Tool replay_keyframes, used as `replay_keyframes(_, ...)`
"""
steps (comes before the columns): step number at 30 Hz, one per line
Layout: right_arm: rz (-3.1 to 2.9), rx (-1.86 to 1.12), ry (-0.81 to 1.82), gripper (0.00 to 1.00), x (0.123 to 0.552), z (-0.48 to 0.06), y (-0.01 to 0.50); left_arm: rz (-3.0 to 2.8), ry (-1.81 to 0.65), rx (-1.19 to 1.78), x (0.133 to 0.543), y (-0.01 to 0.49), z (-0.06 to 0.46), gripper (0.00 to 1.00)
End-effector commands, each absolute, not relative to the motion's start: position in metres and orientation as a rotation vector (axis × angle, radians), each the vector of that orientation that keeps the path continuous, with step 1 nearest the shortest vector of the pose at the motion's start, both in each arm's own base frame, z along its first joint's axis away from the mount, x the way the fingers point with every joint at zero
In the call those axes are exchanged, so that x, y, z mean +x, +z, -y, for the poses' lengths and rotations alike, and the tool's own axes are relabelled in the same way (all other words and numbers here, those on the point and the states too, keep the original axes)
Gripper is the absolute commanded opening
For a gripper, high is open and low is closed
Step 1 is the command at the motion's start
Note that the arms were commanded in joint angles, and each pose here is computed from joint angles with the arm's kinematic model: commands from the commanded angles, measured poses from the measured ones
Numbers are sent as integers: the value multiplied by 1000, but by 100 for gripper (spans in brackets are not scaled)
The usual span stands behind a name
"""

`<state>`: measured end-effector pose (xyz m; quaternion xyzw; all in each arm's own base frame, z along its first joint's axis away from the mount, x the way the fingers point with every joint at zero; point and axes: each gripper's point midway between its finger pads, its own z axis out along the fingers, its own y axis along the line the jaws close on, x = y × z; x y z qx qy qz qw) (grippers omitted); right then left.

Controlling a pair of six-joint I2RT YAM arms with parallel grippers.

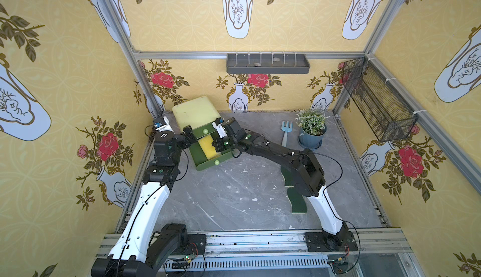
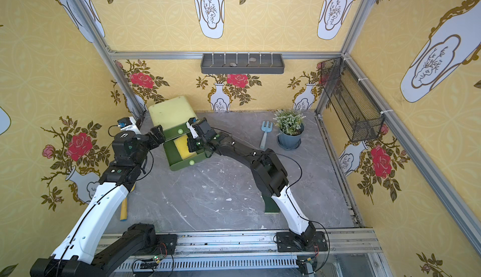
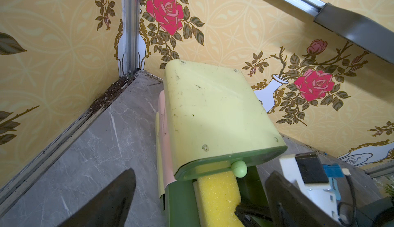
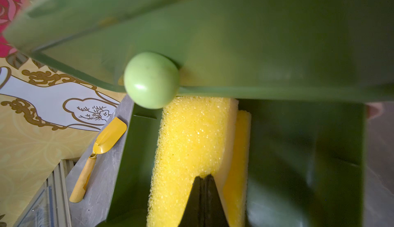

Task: Take the sponge out of the drawer
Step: Pick up the sponge from the drawer.

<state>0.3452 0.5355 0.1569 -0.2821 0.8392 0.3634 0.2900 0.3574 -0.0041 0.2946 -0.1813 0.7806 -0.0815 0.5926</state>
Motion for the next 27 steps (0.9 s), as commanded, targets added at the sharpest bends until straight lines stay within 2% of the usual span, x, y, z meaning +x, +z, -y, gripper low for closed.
replay_keyframes(1, -2158, -714, 1047, 0, 349, -541, 183, -1799, -197, -418, 359, 297, 5, 100)
replay_keyframes(27, -2140, -700, 1062, 0, 333, -517, 214, -1803, -202, -415, 360, 296, 6, 100)
